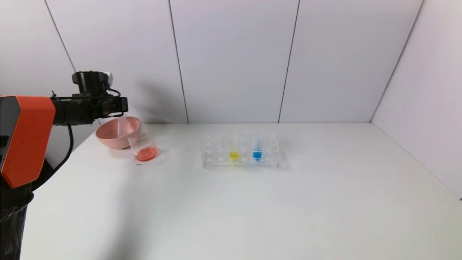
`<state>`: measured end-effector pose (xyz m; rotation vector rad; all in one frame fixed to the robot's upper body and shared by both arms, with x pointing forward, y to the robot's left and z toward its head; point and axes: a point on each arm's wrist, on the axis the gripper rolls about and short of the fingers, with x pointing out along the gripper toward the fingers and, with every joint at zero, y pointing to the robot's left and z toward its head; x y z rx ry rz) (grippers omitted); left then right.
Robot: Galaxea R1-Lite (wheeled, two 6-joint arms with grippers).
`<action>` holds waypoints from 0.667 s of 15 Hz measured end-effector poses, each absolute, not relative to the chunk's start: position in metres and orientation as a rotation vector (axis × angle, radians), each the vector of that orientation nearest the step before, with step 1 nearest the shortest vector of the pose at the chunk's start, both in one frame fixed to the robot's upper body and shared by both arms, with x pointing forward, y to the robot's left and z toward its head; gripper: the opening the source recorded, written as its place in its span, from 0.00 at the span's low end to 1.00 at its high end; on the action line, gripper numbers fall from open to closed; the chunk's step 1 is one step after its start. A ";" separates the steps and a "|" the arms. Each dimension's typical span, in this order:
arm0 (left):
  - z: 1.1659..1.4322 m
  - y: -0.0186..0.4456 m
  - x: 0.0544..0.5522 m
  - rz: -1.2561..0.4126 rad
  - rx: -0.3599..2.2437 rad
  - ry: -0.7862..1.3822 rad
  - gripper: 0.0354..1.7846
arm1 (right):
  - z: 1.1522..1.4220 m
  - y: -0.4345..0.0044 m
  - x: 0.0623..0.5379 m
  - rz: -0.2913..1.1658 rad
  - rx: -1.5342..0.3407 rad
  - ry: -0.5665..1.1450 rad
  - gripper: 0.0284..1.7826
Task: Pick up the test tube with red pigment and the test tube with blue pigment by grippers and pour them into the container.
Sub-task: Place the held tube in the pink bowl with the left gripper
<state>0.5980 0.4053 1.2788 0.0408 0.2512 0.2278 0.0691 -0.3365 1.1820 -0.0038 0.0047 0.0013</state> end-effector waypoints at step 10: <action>1.307 0.399 0.579 0.221 0.027 0.191 0.99 | 1.182 -0.337 0.069 0.001 -0.004 0.005 1.00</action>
